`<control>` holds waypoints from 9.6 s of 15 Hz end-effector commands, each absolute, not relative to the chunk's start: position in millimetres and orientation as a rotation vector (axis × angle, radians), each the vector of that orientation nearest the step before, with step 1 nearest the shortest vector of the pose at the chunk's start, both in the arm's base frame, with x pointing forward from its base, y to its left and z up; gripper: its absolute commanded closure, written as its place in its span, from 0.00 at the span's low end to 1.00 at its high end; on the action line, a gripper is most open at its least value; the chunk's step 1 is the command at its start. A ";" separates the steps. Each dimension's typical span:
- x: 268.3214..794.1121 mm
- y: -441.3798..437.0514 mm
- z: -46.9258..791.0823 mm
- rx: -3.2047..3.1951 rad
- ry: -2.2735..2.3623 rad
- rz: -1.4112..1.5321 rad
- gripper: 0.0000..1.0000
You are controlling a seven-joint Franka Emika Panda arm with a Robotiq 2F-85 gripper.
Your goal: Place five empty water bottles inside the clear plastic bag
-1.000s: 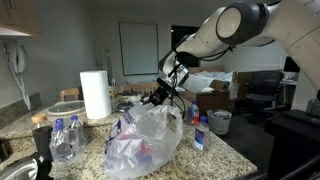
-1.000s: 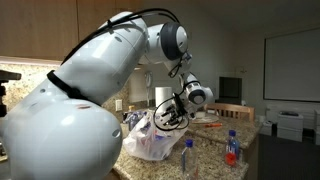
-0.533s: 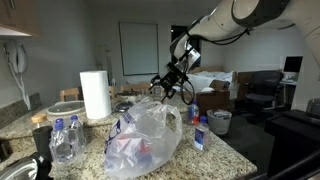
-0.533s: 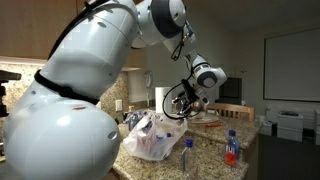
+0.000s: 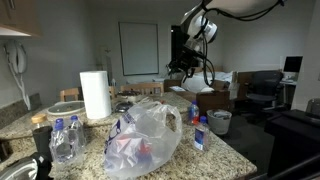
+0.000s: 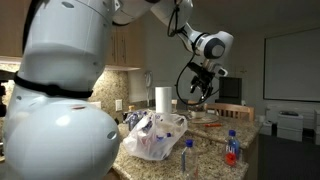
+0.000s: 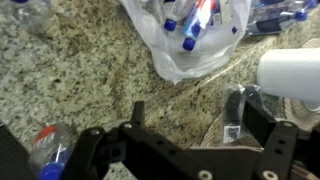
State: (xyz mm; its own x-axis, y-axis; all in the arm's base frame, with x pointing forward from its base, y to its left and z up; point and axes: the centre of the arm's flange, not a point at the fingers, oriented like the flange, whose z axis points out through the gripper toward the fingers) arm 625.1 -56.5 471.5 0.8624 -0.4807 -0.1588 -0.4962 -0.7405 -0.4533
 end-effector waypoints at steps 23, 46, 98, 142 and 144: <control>726.5 -152.3 320.2 -2.967 0.785 0.165 0.00; 713.6 -171.0 304.5 -2.944 0.877 0.321 0.90; 636.1 96.5 297.4 -2.115 0.258 0.989 0.00; 463.4 -32.3 305.3 -3.105 0.090 0.101 0.58; 465.8 -32.4 306.0 -3.110 0.092 0.091 0.71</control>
